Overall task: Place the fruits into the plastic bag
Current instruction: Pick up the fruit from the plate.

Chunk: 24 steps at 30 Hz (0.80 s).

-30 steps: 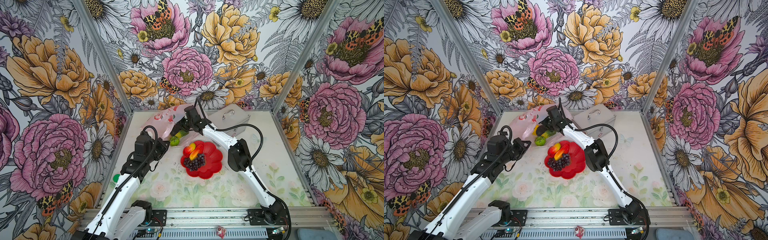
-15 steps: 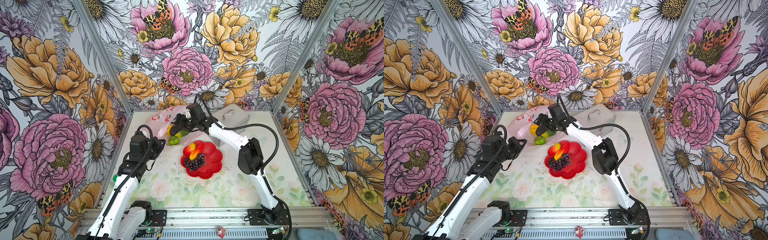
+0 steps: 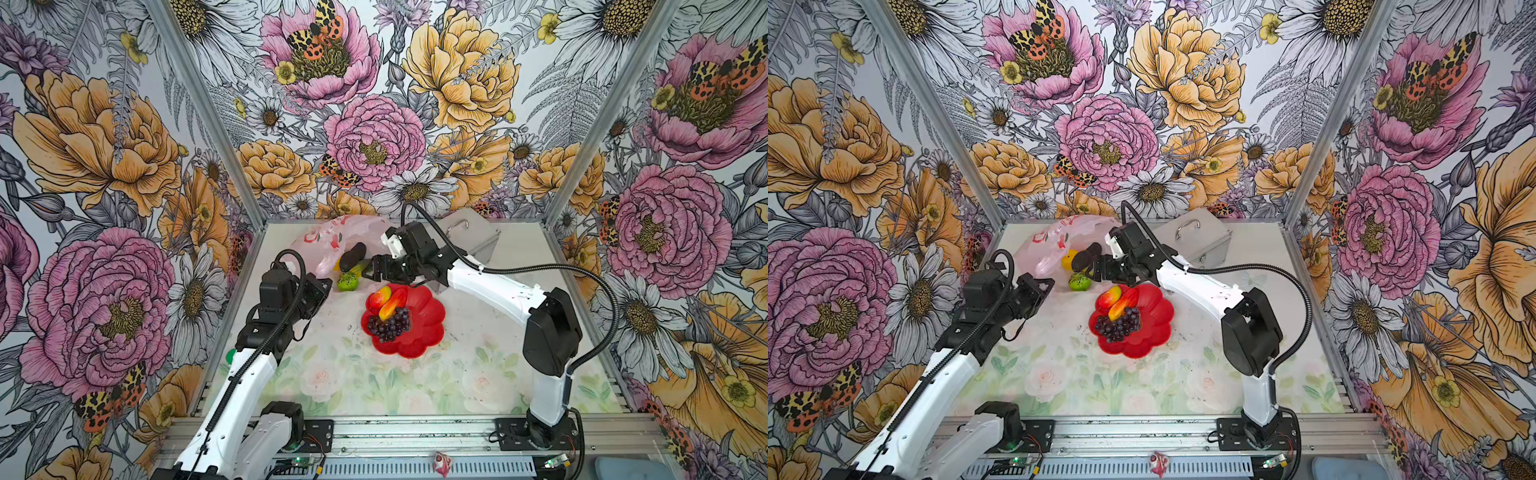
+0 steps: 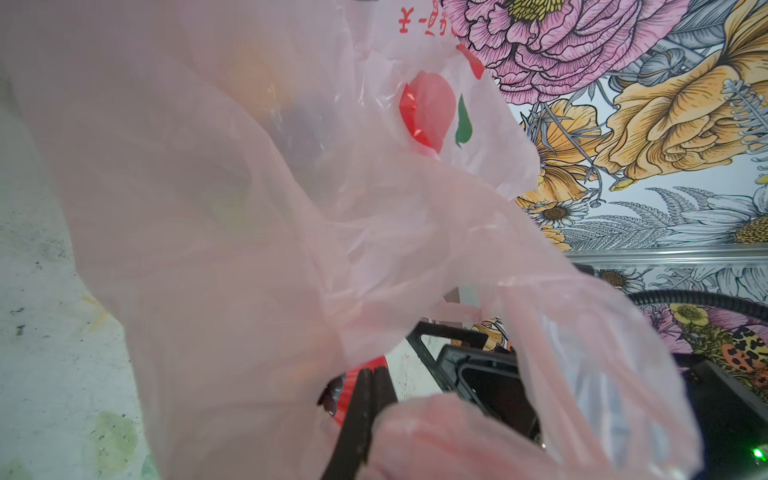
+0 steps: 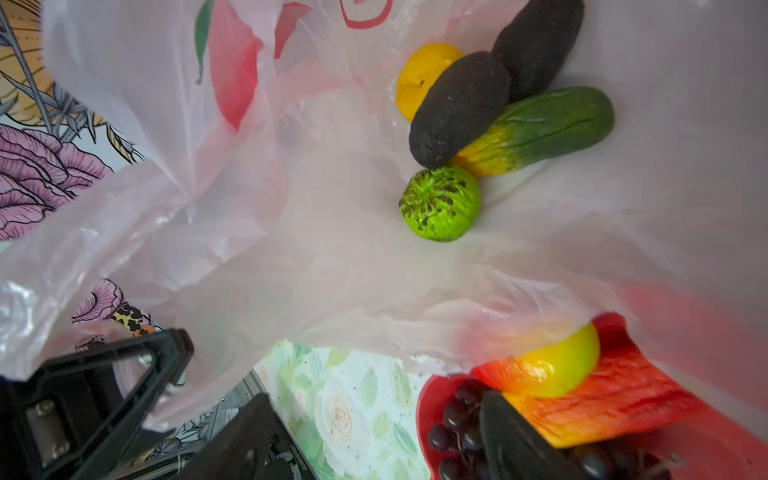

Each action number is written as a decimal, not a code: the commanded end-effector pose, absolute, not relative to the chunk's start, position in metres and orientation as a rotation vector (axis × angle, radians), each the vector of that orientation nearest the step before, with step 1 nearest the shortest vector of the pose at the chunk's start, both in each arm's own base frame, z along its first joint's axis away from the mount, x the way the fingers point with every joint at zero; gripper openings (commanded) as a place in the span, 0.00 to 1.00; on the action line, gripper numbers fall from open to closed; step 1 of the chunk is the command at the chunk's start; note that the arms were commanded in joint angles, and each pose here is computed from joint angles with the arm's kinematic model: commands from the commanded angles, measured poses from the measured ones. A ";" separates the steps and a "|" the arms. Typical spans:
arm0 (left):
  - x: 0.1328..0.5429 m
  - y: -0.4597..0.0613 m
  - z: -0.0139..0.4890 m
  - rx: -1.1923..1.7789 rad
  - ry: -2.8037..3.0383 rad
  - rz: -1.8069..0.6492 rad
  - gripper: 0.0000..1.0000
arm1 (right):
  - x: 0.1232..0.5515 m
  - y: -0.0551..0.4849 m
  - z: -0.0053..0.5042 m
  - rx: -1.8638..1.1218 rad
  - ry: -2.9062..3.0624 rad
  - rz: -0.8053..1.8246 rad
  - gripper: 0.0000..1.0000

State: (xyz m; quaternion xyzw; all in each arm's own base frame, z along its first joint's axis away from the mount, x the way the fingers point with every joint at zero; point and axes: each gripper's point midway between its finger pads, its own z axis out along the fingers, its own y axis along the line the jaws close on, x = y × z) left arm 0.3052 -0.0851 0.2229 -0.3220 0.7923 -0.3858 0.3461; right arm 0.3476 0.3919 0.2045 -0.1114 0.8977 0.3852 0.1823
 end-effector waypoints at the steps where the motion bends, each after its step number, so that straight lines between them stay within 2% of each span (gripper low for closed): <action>1: 0.308 -0.088 0.234 -0.793 2.029 -1.015 0.00 | 0.335 0.369 0.200 -0.345 2.547 1.020 0.77; 10: 0.308 -0.090 0.230 -0.797 2.037 -1.007 0.00 | 0.339 0.351 0.153 -0.265 2.673 0.971 0.70; 14: 0.308 -0.092 0.229 -0.796 2.042 -1.009 0.00 | 0.344 0.355 0.136 -0.242 2.714 0.967 0.60; 24: 0.311 -0.089 0.228 -0.806 2.043 -1.003 0.00 | 0.358 0.363 0.119 -0.238 2.734 0.943 0.58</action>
